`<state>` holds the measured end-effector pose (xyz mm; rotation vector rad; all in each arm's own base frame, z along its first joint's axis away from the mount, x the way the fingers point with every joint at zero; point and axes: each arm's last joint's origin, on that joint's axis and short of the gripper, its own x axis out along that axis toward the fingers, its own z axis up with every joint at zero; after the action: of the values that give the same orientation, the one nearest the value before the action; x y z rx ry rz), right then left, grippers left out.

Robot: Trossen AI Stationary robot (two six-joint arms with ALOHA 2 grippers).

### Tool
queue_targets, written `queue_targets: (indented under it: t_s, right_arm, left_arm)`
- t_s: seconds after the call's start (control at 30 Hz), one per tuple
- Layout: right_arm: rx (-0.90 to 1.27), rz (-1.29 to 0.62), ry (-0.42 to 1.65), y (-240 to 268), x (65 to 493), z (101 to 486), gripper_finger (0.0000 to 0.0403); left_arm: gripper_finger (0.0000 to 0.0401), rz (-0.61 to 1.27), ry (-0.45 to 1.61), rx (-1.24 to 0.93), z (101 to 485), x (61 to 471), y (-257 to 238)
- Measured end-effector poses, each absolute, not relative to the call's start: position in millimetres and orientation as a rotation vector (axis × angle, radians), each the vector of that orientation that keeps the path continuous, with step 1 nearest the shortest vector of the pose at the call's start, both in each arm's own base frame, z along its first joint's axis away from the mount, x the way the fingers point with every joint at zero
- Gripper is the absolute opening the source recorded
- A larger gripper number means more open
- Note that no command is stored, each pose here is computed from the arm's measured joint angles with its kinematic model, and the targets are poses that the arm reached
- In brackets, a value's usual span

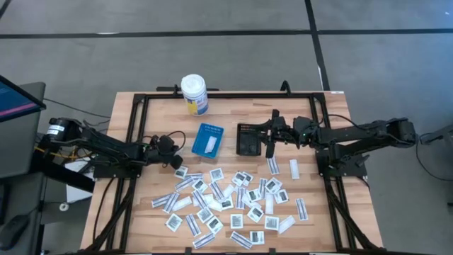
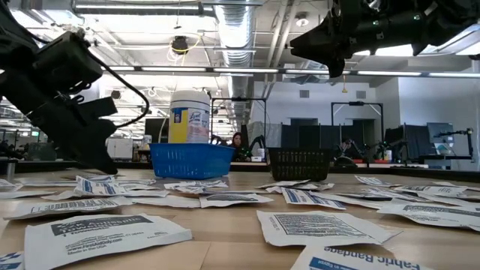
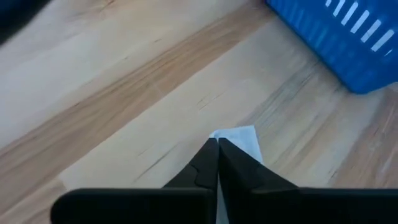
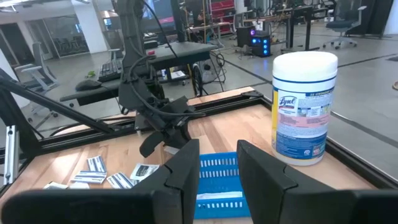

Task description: Pick & Place First Aid Supplies

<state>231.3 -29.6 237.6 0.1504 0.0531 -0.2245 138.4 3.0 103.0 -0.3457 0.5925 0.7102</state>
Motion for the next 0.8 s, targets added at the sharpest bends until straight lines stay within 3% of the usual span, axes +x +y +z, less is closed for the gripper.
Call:
queue_targets:
  t_s: [0.17, 0.8]
  right_arm:
    - [0.15, -0.221, 0.054, -29, 231, 238, 0.0102]
    - [0.149, -0.181, 0.057, -20, 232, 238, 0.0102]
  left_arm:
    - [0.0004, 0.577, 0.546, -0.3, 113, 146, -2]
    - [0.0004, 0.493, 0.058, -0.196, 220, 187, -4]
